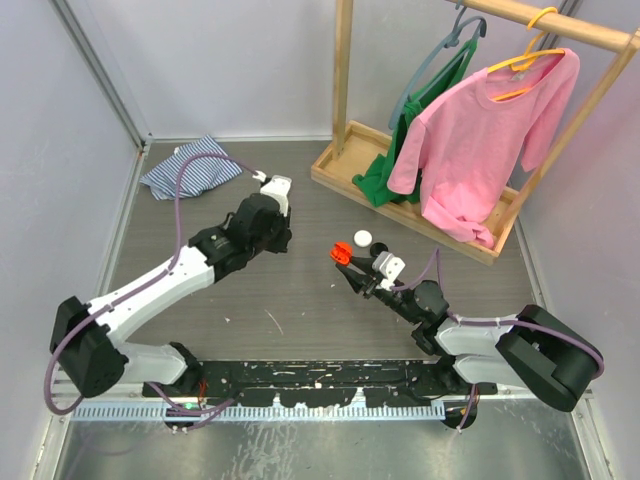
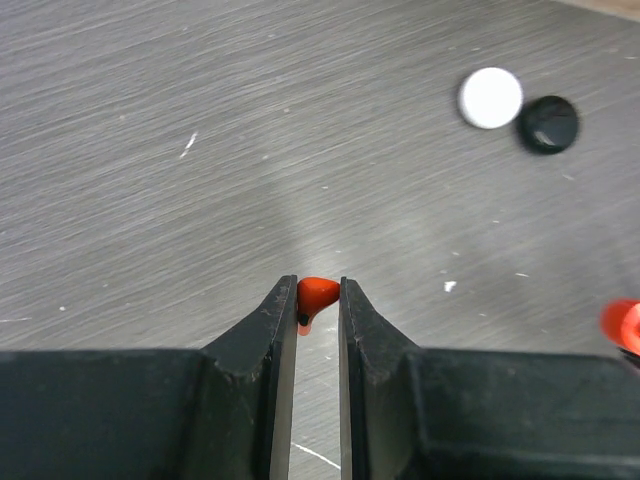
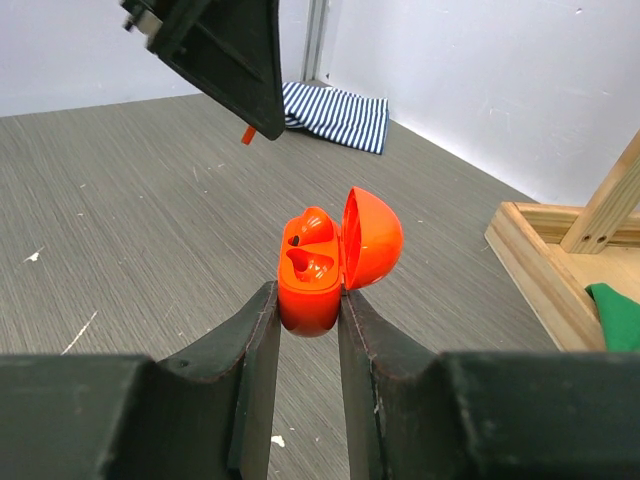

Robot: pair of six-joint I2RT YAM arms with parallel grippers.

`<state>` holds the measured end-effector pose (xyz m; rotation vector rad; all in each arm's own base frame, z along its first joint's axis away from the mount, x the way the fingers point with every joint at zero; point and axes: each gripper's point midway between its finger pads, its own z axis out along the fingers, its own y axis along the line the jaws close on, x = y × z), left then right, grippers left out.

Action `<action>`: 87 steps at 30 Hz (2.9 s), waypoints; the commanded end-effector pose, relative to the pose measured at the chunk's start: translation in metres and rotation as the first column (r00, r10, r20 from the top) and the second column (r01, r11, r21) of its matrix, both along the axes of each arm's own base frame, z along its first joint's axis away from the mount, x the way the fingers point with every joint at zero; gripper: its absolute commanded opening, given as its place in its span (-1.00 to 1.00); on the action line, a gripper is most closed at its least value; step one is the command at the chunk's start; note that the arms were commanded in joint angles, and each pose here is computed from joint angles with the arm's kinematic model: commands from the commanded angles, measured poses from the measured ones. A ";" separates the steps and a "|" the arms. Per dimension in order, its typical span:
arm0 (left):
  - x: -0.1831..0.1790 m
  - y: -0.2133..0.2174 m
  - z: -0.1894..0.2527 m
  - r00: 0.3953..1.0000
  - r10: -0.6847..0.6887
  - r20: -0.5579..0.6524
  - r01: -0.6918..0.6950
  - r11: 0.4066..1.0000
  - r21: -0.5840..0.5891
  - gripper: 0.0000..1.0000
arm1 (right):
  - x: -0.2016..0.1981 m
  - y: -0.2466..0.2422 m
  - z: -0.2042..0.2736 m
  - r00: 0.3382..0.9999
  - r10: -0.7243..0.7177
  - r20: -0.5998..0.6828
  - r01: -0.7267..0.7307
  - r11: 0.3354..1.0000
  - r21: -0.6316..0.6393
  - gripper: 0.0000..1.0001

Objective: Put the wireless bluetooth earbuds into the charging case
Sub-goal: Place the earbud in the charging case.

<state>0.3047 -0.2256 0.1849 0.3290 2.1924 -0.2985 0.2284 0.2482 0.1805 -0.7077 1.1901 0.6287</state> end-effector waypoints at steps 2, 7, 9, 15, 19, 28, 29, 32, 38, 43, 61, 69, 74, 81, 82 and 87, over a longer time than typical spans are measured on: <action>-0.008 -0.019 0.052 0.990 0.023 0.139 0.002 0.985 -0.175 -0.65 | 0.000 0.003 0.027 0.998 0.009 0.069 -0.013 0.998 0.062 -0.98; -0.027 -0.037 0.066 0.985 -0.020 0.172 0.062 0.968 -0.243 -0.65 | 0.000 0.002 0.028 0.997 0.007 0.072 -0.012 0.998 0.065 -0.98; -0.036 -0.044 0.073 0.982 -0.043 0.186 0.095 0.955 -0.280 -0.65 | -0.001 0.003 0.029 0.997 0.011 0.071 -0.016 0.998 0.067 -0.98; -0.060 -0.067 0.089 0.967 -0.105 0.233 0.188 0.911 -0.367 -0.65 | -0.001 0.003 0.029 0.997 0.012 0.070 -0.017 0.998 0.067 -0.98; -0.067 -0.080 0.095 0.957 -0.125 0.262 0.227 0.885 -0.406 -0.65 | -0.001 0.003 0.029 0.997 0.012 0.070 -0.017 0.998 0.068 -0.98; -0.078 -0.104 0.103 0.930 -0.159 0.332 0.301 0.848 -0.436 -0.65 | -0.002 0.003 0.030 0.997 0.014 0.072 -0.019 0.997 0.072 -0.98; -0.079 -0.106 0.103 0.926 -0.165 0.340 0.310 0.845 -0.436 -0.64 | -0.002 0.003 0.030 0.997 0.013 0.072 -0.018 0.997 0.073 -0.98; -0.081 -0.114 0.101 0.920 -0.178 0.350 0.327 0.842 -0.429 -0.64 | -0.002 0.002 0.030 0.997 0.012 0.072 -0.017 0.997 0.074 -0.98; -0.084 -0.126 0.094 0.909 -0.210 0.361 0.356 0.842 -0.406 -0.63 | -0.002 0.003 0.030 0.997 0.013 0.071 -0.018 0.997 0.075 -0.98; -0.083 -0.133 0.088 0.902 -0.231 0.364 0.371 0.846 -0.384 -0.63 | -0.002 0.002 0.030 0.997 0.011 0.070 -0.016 0.997 0.074 -0.98; -0.080 -0.140 0.072 0.889 -0.271 0.368 0.393 0.865 -0.312 -0.61 | -0.001 0.002 0.029 0.998 0.010 0.070 -0.015 0.997 0.072 -0.98; -0.079 -0.138 0.068 0.889 -0.277 0.365 0.390 0.876 -0.285 -0.59 | -0.001 0.002 0.029 0.998 0.009 0.068 -0.014 0.997 0.074 -0.98; -0.080 -0.138 0.068 0.883 -0.287 0.371 0.399 0.875 -0.273 -0.57 | -0.001 0.002 0.029 0.998 0.010 0.068 -0.015 0.997 0.074 -0.98; -0.077 -0.145 0.059 0.883 -0.294 0.367 0.404 0.873 -0.273 -0.56 | -0.001 0.003 0.029 0.998 0.013 0.069 -0.018 0.997 0.073 -0.98; -0.077 -0.145 0.060 0.883 -0.291 0.369 0.403 0.873 -0.276 -0.56 | -0.001 0.003 0.029 0.998 0.012 0.069 -0.017 0.997 0.074 -0.98; -0.075 -0.148 0.060 0.882 -0.286 0.375 0.402 0.872 -0.280 -0.56 | -0.002 0.002 0.030 0.997 0.012 0.070 -0.017 0.997 0.075 -0.98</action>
